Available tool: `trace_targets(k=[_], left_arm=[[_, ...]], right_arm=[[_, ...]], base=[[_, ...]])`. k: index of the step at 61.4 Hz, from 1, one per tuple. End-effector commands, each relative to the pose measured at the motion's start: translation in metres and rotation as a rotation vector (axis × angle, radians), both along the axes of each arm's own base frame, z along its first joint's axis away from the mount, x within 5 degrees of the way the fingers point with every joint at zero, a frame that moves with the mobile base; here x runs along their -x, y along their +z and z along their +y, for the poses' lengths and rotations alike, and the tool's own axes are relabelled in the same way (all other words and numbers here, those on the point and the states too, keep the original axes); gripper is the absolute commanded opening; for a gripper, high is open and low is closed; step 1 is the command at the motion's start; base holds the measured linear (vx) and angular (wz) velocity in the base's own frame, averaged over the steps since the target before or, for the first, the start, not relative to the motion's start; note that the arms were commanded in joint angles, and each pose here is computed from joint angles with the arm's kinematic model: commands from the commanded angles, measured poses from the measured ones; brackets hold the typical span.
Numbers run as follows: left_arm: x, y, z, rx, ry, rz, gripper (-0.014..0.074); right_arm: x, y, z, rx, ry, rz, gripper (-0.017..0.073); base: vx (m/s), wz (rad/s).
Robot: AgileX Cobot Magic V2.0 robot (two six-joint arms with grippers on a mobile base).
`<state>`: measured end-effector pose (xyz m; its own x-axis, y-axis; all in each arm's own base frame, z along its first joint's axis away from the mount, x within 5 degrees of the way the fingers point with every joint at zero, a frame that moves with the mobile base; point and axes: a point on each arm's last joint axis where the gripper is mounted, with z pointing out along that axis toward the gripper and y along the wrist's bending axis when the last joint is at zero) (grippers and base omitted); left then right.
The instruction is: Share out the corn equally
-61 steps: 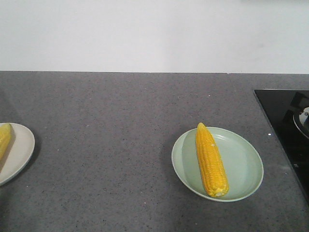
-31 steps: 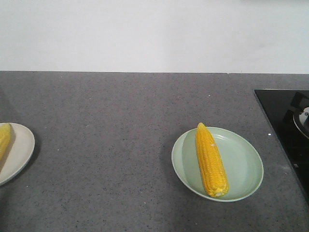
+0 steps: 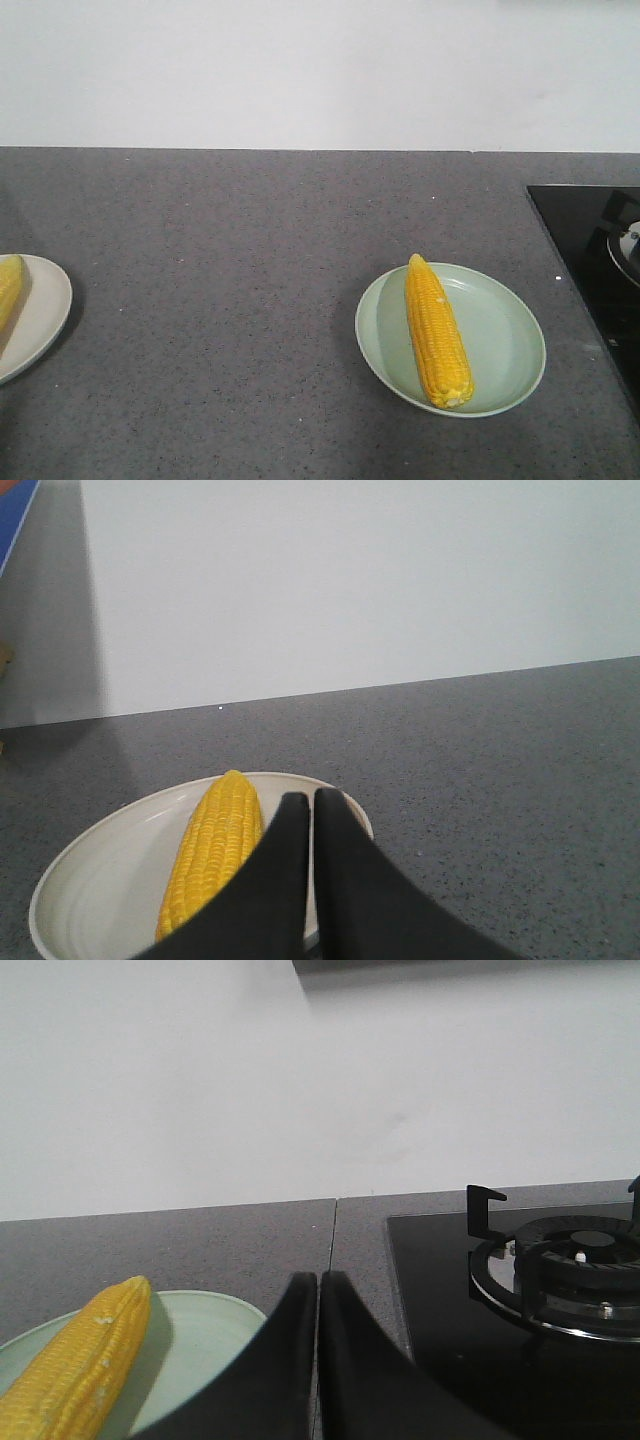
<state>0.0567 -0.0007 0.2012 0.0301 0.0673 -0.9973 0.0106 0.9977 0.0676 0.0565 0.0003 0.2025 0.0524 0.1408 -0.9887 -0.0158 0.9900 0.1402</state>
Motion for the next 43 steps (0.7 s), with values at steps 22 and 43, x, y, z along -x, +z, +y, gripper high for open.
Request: trace_targets(k=[22,43], left_arm=[[0.0019,0.0081,0.0,0.016,0.0,-0.091,-0.0007],[0.0019,0.0081,0.0,0.016,0.0,-0.091,-0.0007]], right_arm=[[0.0006,0.0046,0.0015,0.011,0.015,-0.072,-0.0001],[0.0006,0.0046,0.0015,0.011,0.015,-0.072,-0.0001]], base=[[0.0,0.0],[0.0,0.0]])
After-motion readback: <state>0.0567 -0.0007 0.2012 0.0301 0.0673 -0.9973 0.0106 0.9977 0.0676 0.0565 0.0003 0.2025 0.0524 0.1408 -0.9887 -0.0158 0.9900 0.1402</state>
